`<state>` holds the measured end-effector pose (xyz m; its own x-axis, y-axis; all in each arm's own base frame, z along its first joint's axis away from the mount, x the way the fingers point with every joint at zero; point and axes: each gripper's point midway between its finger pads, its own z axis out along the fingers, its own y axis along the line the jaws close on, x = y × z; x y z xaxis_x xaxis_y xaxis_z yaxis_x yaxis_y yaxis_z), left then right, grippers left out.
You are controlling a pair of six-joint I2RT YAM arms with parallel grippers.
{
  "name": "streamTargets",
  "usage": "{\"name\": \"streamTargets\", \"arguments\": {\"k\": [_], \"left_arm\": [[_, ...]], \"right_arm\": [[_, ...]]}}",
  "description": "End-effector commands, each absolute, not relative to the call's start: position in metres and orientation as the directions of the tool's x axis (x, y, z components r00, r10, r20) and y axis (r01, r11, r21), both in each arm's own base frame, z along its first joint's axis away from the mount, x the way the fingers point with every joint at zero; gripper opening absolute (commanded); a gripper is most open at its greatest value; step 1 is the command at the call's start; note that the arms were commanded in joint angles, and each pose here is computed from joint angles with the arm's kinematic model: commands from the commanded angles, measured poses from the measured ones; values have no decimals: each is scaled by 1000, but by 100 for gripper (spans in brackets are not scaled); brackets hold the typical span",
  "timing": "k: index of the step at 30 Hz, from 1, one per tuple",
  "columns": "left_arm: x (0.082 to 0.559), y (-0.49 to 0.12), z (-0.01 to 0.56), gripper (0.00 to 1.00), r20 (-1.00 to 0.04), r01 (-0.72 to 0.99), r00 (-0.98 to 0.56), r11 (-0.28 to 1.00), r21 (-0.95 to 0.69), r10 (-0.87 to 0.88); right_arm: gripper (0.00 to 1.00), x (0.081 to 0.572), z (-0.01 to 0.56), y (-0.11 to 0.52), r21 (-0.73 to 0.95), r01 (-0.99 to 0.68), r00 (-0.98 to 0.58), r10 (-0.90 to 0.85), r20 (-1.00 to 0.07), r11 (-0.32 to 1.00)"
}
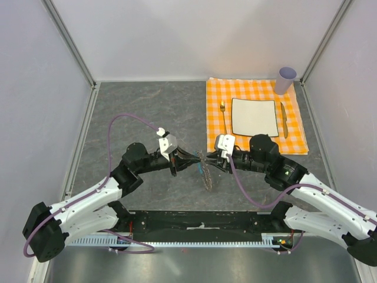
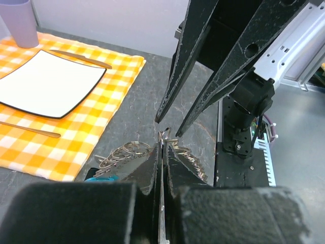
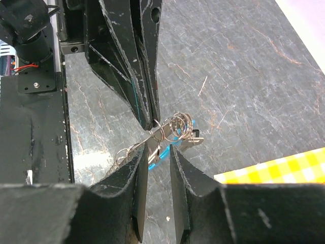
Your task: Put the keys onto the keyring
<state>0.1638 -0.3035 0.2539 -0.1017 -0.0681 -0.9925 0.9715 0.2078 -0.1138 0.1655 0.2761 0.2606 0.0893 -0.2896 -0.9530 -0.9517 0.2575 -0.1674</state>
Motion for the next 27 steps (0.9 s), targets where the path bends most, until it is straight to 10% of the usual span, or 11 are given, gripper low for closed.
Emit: {"name": "streamTargets", "arguments": {"k": [1, 8, 12, 27], "left_arm": [[165, -303, 288, 2, -983, 974, -34, 216, -73, -180], [164, -303, 290, 2, -982, 976, -31, 208, -70, -186], [163, -303, 290, 2, -981, 976, -29, 206, -69, -193], [167, -308, 301, 2, -947, 978, -27, 187, -91, -319]], "right_arm": [[31, 172, 264, 278, -176, -942, 96, -272, -957, 285], [22, 176, 263, 279, -179, -937, 94, -278, -956, 300], [0, 175, 265, 279, -179, -939, 99, -268, -958, 294], [0, 149, 266, 295, -124, -983, 93, -224, -970, 132]]}}
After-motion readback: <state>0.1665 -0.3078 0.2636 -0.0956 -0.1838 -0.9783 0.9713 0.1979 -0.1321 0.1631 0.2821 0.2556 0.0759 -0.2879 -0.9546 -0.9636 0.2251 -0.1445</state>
